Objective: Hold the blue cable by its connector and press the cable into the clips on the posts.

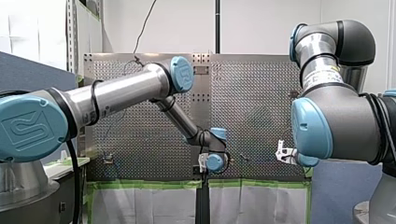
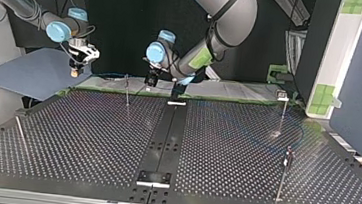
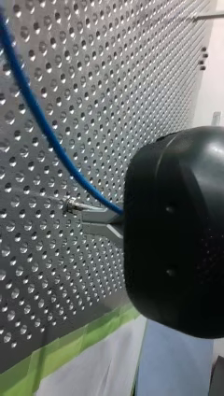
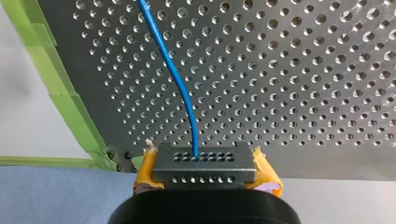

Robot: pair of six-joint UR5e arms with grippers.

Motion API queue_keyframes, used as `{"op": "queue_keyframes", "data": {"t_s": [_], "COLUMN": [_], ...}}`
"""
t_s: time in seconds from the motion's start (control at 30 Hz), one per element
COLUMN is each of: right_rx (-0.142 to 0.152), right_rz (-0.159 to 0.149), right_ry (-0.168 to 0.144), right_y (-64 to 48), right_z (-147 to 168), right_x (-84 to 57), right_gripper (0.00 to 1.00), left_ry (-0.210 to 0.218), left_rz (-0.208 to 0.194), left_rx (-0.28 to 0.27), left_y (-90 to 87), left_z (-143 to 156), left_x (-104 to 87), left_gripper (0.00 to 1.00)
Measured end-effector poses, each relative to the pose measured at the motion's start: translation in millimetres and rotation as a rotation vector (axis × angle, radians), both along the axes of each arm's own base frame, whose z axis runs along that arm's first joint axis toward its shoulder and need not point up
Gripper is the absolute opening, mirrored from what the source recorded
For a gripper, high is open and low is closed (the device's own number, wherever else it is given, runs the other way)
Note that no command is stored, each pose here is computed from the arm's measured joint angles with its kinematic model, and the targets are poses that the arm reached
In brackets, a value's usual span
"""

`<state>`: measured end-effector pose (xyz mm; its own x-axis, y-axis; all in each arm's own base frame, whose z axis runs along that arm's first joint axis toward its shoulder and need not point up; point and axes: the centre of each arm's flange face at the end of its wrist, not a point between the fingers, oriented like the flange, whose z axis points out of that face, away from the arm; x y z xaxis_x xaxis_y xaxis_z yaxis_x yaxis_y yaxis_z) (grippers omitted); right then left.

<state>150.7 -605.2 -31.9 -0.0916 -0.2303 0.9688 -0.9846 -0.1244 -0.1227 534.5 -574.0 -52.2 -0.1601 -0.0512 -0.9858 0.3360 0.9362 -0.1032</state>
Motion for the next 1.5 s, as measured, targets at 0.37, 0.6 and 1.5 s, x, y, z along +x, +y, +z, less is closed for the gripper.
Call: {"op": "queue_keyframes", "data": {"t_s": [0.37,0.6,1.5], "right_rx": [-0.005,-0.014,0.0], "right_rz": [0.001,-0.004,0.001], "right_ry": [0.001,-0.004,-0.005], "right_y": [-3.0,-10.4,-58.2], "right_z": [1,4,-4], "right_x": [2.4,-0.1,2.2], "right_gripper": [0.0,0.0,0.0], "left_ry": [-0.007,0.005,0.037], "left_rz": [-0.008,-0.002,0.029], "left_rx": [-0.029,-0.016,-0.052], "left_y": [-4.8,-1.0,12.6], "left_z": [12,6,-10], "left_x": [19.3,28.0,51.4], "left_gripper": [0.0,0.0,0.0]}}
